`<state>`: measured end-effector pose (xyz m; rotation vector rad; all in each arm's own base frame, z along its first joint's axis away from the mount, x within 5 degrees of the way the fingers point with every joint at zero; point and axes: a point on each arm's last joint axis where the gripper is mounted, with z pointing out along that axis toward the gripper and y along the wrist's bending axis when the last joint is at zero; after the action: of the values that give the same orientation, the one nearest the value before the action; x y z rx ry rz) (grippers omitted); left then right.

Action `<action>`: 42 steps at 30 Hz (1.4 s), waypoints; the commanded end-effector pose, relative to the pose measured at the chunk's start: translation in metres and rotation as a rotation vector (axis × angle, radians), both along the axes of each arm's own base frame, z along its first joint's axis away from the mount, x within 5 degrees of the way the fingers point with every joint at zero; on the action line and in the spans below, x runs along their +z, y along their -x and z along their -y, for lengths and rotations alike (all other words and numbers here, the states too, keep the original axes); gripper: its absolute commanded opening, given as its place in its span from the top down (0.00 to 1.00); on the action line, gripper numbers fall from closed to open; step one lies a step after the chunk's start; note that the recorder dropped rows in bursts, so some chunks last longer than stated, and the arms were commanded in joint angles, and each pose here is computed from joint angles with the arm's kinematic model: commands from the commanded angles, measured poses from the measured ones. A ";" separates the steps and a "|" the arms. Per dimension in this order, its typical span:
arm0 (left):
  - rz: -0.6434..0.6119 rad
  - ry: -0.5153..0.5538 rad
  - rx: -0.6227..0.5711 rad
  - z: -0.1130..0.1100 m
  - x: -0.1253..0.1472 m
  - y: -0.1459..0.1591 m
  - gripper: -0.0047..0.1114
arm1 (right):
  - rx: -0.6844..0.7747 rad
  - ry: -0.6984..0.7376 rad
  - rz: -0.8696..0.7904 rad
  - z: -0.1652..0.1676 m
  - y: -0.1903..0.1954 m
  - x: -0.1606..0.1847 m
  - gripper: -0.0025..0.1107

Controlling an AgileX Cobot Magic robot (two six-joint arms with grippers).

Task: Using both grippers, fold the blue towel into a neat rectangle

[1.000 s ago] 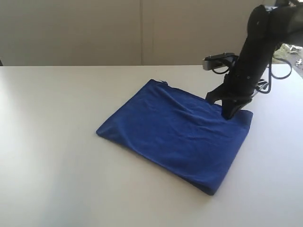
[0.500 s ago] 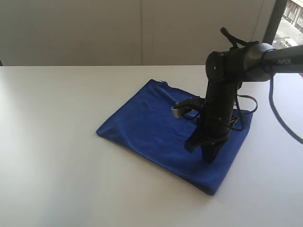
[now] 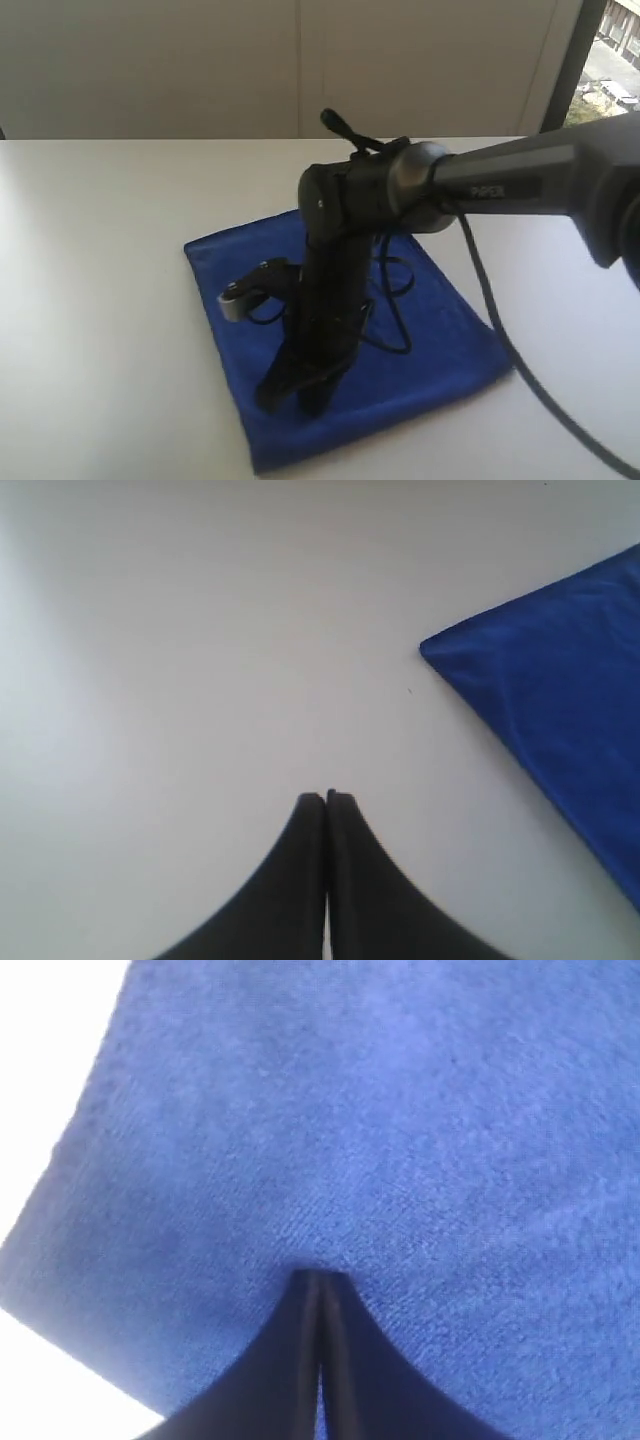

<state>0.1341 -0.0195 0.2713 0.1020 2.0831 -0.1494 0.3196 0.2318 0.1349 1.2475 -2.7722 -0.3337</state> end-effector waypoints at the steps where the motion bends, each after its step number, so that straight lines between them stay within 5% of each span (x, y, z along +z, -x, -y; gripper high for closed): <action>1: -0.008 0.022 0.006 0.000 -0.001 0.002 0.96 | 0.050 -0.033 -0.023 -0.035 0.019 -0.020 0.98; 10: -0.009 0.019 -0.034 0.005 -0.002 0.003 0.96 | 0.070 -0.118 0.063 -0.062 0.010 0.005 0.98; 17: -0.009 0.019 -0.034 0.005 -0.002 0.003 0.96 | -0.035 -0.090 0.406 -0.023 -0.043 0.068 0.98; 28: -0.004 0.020 -0.033 0.005 -0.001 0.002 0.96 | -0.447 -0.082 0.382 0.105 -0.119 0.034 0.98; 42: 0.027 0.017 -0.030 0.005 0.001 0.001 0.96 | -0.569 0.010 0.303 0.129 -0.129 -0.017 0.98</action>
<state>0.1345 -0.0235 0.2732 0.1284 2.0587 -0.1680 0.4465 0.1113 0.1309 0.5959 -3.3487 -0.2754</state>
